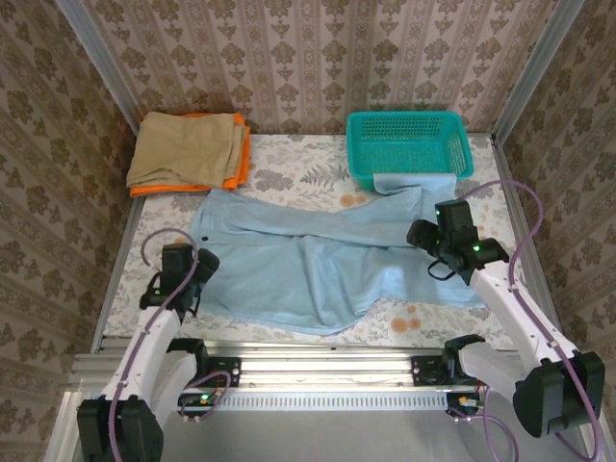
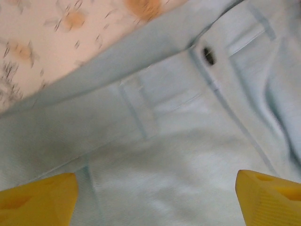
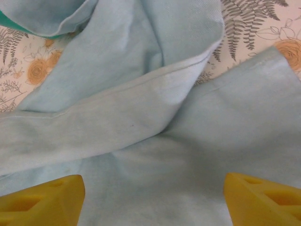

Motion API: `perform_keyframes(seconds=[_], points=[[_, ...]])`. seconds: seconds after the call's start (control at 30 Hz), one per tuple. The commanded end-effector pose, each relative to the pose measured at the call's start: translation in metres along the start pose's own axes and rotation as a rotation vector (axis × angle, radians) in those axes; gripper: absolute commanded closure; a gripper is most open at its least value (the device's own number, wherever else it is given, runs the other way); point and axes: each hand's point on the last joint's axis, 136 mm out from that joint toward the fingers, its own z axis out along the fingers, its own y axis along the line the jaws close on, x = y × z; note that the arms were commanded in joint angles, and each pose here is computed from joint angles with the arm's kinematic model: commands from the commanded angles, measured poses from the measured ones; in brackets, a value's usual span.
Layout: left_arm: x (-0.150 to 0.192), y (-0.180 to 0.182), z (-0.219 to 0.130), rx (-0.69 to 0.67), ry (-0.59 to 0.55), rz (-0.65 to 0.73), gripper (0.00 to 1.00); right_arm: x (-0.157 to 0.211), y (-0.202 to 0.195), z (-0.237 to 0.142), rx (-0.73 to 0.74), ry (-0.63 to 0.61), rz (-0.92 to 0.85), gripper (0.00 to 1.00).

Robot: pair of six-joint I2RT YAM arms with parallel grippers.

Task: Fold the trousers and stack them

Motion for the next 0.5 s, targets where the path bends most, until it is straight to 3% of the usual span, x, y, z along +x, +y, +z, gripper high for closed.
perform_keyframes(seconds=[0.0,0.1,0.23,0.37,0.47], points=[[0.0,-0.05,-0.007,0.108,0.052,0.155,0.17,0.021,0.01,-0.005,-0.075,0.107,0.002,0.27],[0.035,-0.102,-0.013,0.192,0.124,0.349,0.16,0.052,0.032,0.006,-0.19,0.209,0.019,0.38],[0.105,-0.155,-0.009,0.325,0.265,0.494,0.15,0.082,0.059,0.021,-0.225,0.273,-0.061,0.39],[0.15,-0.177,0.02,0.402,0.357,0.464,0.15,0.094,0.072,0.035,-0.217,0.28,-0.068,0.35],[0.155,-0.158,0.048,0.334,0.362,0.39,0.15,0.093,0.065,0.041,-0.18,0.266,-0.065,0.31]])
